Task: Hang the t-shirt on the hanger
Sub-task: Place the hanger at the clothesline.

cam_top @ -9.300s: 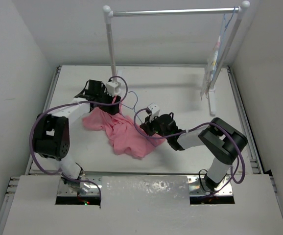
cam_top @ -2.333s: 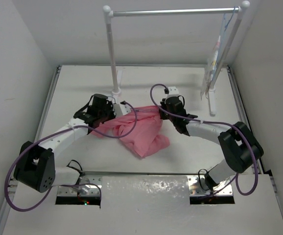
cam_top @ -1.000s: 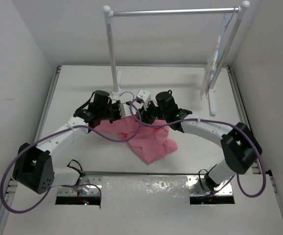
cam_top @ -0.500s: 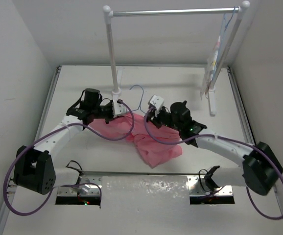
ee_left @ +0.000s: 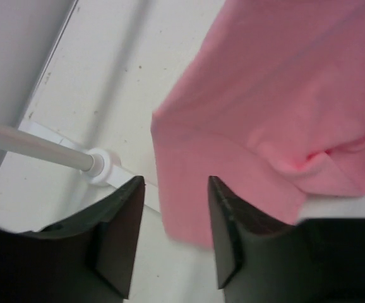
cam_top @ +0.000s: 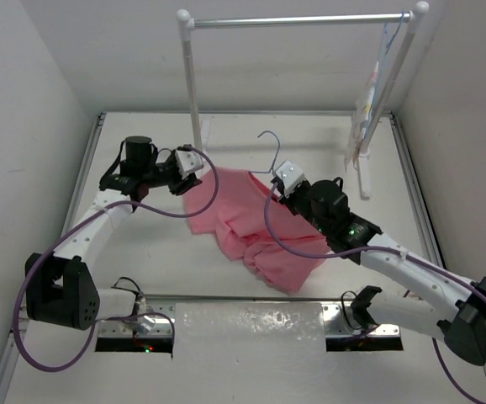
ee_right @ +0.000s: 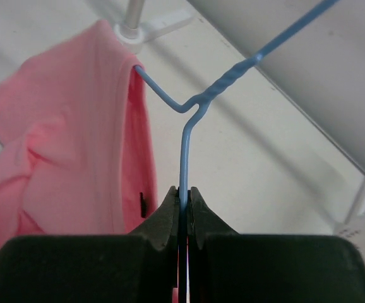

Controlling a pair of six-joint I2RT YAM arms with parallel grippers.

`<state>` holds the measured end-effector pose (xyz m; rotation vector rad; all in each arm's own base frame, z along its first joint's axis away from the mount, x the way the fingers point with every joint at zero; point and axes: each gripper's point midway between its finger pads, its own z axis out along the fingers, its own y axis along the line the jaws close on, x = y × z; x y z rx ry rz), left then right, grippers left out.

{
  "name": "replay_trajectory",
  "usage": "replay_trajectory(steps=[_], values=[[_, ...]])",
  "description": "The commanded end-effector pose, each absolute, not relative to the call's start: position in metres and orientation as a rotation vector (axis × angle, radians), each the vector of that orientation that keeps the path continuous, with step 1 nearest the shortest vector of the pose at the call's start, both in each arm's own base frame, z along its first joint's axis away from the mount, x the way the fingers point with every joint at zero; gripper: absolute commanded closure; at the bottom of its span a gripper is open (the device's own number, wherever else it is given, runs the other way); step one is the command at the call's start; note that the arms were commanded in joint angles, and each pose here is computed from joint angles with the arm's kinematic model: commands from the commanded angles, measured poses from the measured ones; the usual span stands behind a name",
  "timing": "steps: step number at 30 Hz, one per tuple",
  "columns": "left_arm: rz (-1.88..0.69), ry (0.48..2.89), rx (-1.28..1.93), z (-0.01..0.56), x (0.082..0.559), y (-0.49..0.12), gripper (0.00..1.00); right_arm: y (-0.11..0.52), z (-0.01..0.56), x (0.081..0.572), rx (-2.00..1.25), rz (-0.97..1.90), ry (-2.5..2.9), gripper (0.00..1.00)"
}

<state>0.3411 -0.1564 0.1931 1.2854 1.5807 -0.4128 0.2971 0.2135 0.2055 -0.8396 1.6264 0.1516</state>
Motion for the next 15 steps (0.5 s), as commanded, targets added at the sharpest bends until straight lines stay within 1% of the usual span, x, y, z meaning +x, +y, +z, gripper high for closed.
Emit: replay_trajectory(steps=[1,2,4,5,7,8,11,12,13,14,15], values=[[-0.433,1.516,1.248,0.230,0.345,-0.163,0.55,0.197,0.265,0.306,-0.747,0.014,1.549,1.00],[-0.434,1.510,1.235,0.238,0.347,-0.163,0.51,0.193,0.279,0.307,-0.719,-0.016,1.540,1.00],[-0.438,1.509,1.231,0.244,0.346,-0.162,0.49,0.191,0.286,0.304,-0.733,-0.062,1.539,1.00],[-0.434,1.510,1.224,0.248,0.346,-0.161,0.48,0.190,0.302,0.305,-0.713,-0.080,1.524,1.00],[-0.419,1.524,1.205,0.250,0.349,-0.159,0.48,0.183,0.310,0.309,-0.699,-0.167,1.548,1.00],[-0.421,1.544,1.190,0.248,0.349,-0.157,0.48,0.180,0.335,0.311,-0.653,-0.181,1.532,1.00],[-0.381,1.607,1.135,0.242,0.354,-0.149,0.48,0.161,0.356,0.320,-0.574,-0.317,1.601,1.00],[-0.371,1.621,1.123,0.240,0.354,-0.147,0.48,0.148,0.383,0.319,-0.511,-0.363,1.611,1.00],[-0.341,1.640,1.105,0.239,0.356,-0.142,0.48,0.149,0.388,0.324,-0.504,-0.396,1.631,1.00],[-0.338,1.662,1.087,0.236,0.356,-0.140,0.48,0.142,0.423,0.323,-0.439,-0.392,1.601,1.00],[-0.330,1.671,1.080,0.235,0.355,-0.138,0.48,0.138,0.432,0.322,-0.439,-0.425,1.611,1.00]])
